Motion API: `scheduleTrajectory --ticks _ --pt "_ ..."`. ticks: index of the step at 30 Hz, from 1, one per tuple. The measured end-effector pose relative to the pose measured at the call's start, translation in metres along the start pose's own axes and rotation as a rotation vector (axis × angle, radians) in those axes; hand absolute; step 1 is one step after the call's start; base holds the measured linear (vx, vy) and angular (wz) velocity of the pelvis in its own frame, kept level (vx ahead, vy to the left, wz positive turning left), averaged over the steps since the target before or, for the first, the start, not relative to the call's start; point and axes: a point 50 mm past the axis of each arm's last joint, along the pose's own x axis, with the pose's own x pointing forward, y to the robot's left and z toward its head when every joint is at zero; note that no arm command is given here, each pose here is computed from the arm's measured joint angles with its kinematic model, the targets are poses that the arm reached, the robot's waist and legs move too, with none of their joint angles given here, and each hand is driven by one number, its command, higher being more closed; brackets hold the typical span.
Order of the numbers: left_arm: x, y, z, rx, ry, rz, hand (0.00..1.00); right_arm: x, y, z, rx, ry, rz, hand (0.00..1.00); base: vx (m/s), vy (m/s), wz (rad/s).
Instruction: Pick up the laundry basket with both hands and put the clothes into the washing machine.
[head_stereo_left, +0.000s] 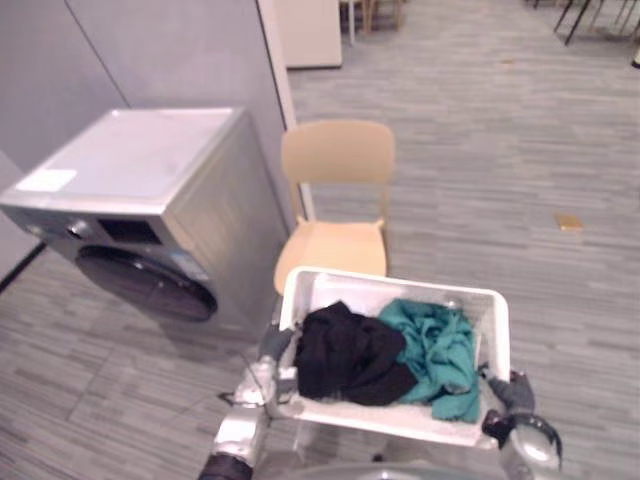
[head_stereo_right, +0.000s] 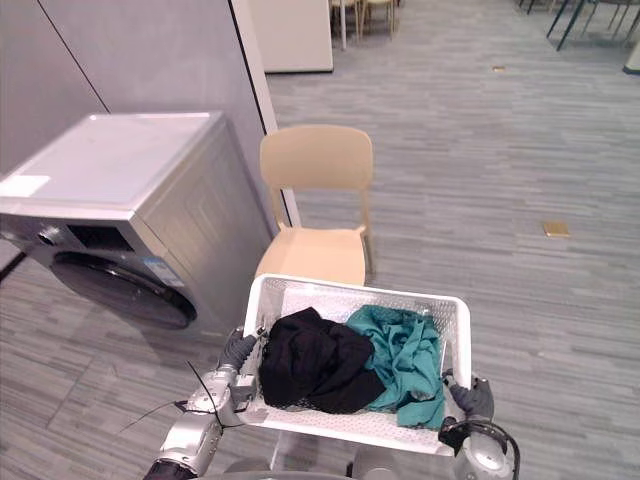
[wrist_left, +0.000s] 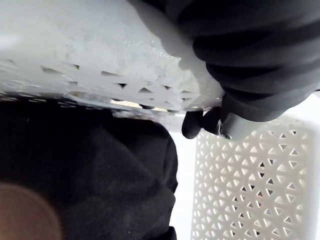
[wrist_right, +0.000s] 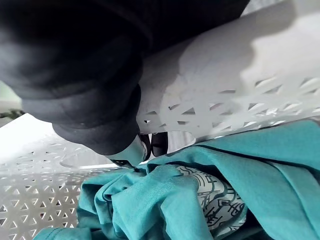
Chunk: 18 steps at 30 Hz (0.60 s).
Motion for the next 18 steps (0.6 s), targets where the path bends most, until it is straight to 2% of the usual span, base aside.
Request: scheduleTrajectory --ticks 6,10,11,14,18 --pt "-0.005 -0.004 -0.002 -0.044 -0.004 0.003 1.0 0.008 -0.005 0.02 -0.053 -0.056 0.012 1.0 0.32 0.097 -0.3" --pt "-0.009 -0.01 -0.012 -0.084 0.035 0.002 1.0 0.021 -0.006 0.034 -0.094 -0.077 0.014 1.0 0.42 0.297 -0.47" --pt "-0.007 -0.003 -0.012 -0.055 0.04 0.008 1.0 0.025 0.001 0.033 -0.073 -0.07 0.02 1.0 0.28 0.229 -0.18" --pt "0.009 -0.001 0.013 -0.022 -0.038 0.003 1.0 0.041 0.017 0.05 -0.045 -0.103 0.043 1.0 0.32 0.256 -0.21" --pt "0.034 0.003 0.074 -0.023 -0.217 0.046 1.0 0.068 0.054 0.123 -0.029 -0.28 0.11 1.0 0.01 0.093 -0.28"
